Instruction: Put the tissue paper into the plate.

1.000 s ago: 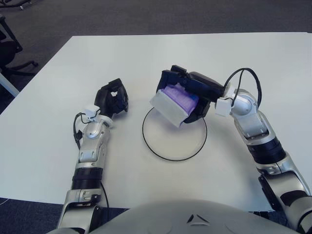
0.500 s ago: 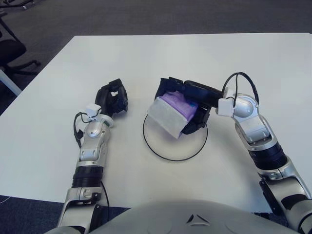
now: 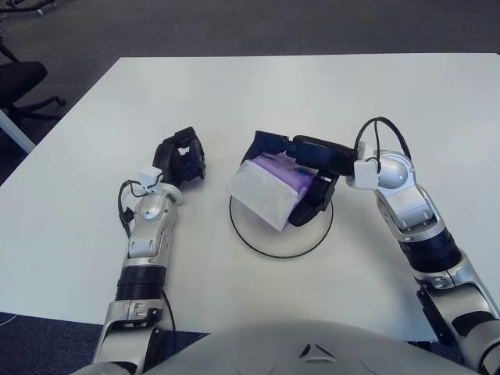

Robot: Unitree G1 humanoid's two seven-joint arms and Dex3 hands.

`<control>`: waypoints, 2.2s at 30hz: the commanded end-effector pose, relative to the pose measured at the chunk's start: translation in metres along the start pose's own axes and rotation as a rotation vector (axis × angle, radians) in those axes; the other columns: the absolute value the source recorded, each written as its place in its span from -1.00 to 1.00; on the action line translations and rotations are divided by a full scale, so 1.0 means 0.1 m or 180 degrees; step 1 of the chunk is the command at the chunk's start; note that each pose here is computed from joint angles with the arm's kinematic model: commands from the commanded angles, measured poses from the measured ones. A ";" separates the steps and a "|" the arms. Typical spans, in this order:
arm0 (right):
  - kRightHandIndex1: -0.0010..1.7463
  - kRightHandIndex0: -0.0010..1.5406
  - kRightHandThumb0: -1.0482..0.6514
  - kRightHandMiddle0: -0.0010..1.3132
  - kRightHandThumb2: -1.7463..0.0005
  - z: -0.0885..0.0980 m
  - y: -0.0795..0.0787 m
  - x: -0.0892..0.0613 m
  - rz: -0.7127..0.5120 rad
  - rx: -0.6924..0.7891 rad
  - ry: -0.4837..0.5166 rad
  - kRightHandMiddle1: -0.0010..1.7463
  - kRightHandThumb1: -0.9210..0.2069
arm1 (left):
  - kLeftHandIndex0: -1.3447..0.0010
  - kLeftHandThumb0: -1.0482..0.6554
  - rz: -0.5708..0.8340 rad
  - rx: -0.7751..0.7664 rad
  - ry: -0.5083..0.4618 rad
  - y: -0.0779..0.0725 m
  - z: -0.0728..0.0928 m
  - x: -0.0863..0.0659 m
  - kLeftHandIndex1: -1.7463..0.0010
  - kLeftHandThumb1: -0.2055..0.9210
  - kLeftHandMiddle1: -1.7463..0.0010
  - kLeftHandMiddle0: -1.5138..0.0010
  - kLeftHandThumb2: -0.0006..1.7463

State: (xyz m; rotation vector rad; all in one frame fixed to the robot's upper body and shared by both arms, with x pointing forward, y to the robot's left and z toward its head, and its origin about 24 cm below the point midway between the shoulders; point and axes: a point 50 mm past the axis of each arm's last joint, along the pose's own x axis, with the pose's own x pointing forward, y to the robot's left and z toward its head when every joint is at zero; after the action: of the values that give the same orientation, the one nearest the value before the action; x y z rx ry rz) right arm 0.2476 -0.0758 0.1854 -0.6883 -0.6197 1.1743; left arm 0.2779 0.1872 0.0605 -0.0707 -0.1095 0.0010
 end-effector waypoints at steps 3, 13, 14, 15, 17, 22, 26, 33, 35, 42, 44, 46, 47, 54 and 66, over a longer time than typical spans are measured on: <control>-0.77 -1.00 -0.80 -1.00 0.42 0.07 -0.02 -0.03 0.0088 -0.0317 -0.0065 -0.26 -0.69 | -0.52 -0.28 0.0157 -0.0066 0.0598 -0.04 -0.49 -0.30 -1.00 0.49 -1.00 -0.73 0.19; -0.99 -1.00 -0.92 -1.00 0.60 0.11 -0.07 -0.07 0.0198 -0.0606 -0.0075 -0.76 -0.81 | -0.63 -0.29 0.0201 0.0065 0.0567 -0.04 -0.48 -0.28 -1.00 0.44 -1.00 -0.79 0.20; -1.00 -1.00 -0.92 -1.00 0.60 0.12 -0.08 -0.08 0.0206 -0.0650 -0.0075 -0.77 -0.81 | -0.63 -0.29 0.0245 0.0089 0.0558 -0.04 -0.48 -0.28 -1.00 0.43 -1.00 -0.80 0.20; -1.00 -1.00 -0.93 -1.00 0.62 0.13 -0.08 -0.08 0.0212 -0.0681 -0.0076 -0.79 -0.82 | -0.65 -0.29 0.0276 0.0106 0.0552 -0.04 -0.47 -0.28 -1.00 0.41 -1.00 -0.81 0.22; -1.00 -1.00 -0.94 -1.00 0.63 0.14 -0.09 -0.08 0.0228 -0.0749 -0.0073 -0.82 -0.82 | -0.66 -0.29 0.0328 0.0154 0.0538 -0.03 -0.47 -0.28 -1.00 0.38 -1.00 -0.81 0.23; -1.00 -1.00 -0.96 -1.00 0.67 0.15 -0.10 -0.10 0.0290 -0.0830 -0.0006 -0.91 -0.83 | -0.66 -0.28 0.0363 0.0136 0.0540 -0.04 -0.46 -0.29 -1.00 0.35 -1.00 -0.80 0.25; -1.00 -1.00 -0.94 -1.00 0.69 0.16 -0.12 -0.12 0.0366 -0.0889 0.0092 -0.93 -0.81 | -0.62 -0.27 0.0374 0.0011 0.0595 -0.05 -0.48 -0.30 -1.00 0.35 -1.00 -0.75 0.25; -1.00 -1.00 -0.92 -1.00 0.71 0.19 -0.15 -0.16 0.0434 -0.0987 0.0172 -0.94 -0.78 | -0.58 -0.27 0.0259 -0.0165 0.0586 -0.06 -0.47 -0.32 -1.00 0.41 -1.00 -0.73 0.22; -1.00 -1.00 -0.93 -1.00 0.72 0.18 -0.16 -0.17 0.0461 -0.0992 0.0192 -0.95 -0.79 | -0.57 -0.27 0.0217 -0.0226 0.0567 -0.06 -0.47 -0.32 -1.00 0.42 -1.00 -0.73 0.22; -1.00 -1.00 -0.94 -1.00 0.72 0.14 -0.18 -0.15 0.0424 -0.1003 0.0198 -1.00 -0.81 | -0.54 -0.26 0.0166 -0.0278 0.0531 -0.07 -0.44 -0.34 -1.00 0.44 -1.00 -0.72 0.20; -1.00 -1.00 -0.94 -1.00 0.72 0.13 -0.19 -0.15 0.0413 -0.1019 0.0188 -1.00 -0.82 | -0.54 -0.26 0.0151 -0.0284 0.0521 -0.08 -0.43 -0.34 -1.00 0.44 -1.00 -0.73 0.20; -1.00 -1.00 -0.94 -0.99 0.72 0.12 -0.20 -0.14 0.0412 -0.1020 0.0183 -1.00 -0.82 | -0.53 -0.26 0.0140 -0.0287 0.0512 -0.08 -0.43 -0.34 -1.00 0.45 -1.00 -0.74 0.20; -1.00 -1.00 -0.94 -0.99 0.72 0.12 -0.20 -0.14 0.0413 -0.1018 0.0181 -1.00 -0.82 | -0.53 -0.26 0.0135 -0.0288 0.0507 -0.08 -0.42 -0.34 -1.00 0.45 -1.00 -0.74 0.20; -1.00 -1.00 -0.98 -1.00 0.72 0.10 -0.22 -0.16 0.0374 -0.1188 0.0186 -1.00 -0.87 | -0.52 -0.25 0.0094 -0.0287 0.0453 -0.09 -0.39 -0.35 -1.00 0.44 -1.00 -0.77 0.20; -1.00 -1.00 -1.00 -1.00 0.73 0.07 -0.22 -0.19 0.0419 -0.1258 0.0151 -1.00 -0.93 | -0.51 -0.24 0.0080 -0.0277 0.0440 -0.10 -0.38 -0.35 -1.00 0.41 -1.00 -0.78 0.22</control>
State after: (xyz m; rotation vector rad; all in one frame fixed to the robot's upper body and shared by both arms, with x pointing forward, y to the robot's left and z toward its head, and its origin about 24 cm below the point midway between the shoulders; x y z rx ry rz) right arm 0.2495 -0.0967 0.1981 -1.0701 -0.7557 1.1766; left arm 0.2740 0.1837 0.0677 -0.0770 -0.1501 -0.0120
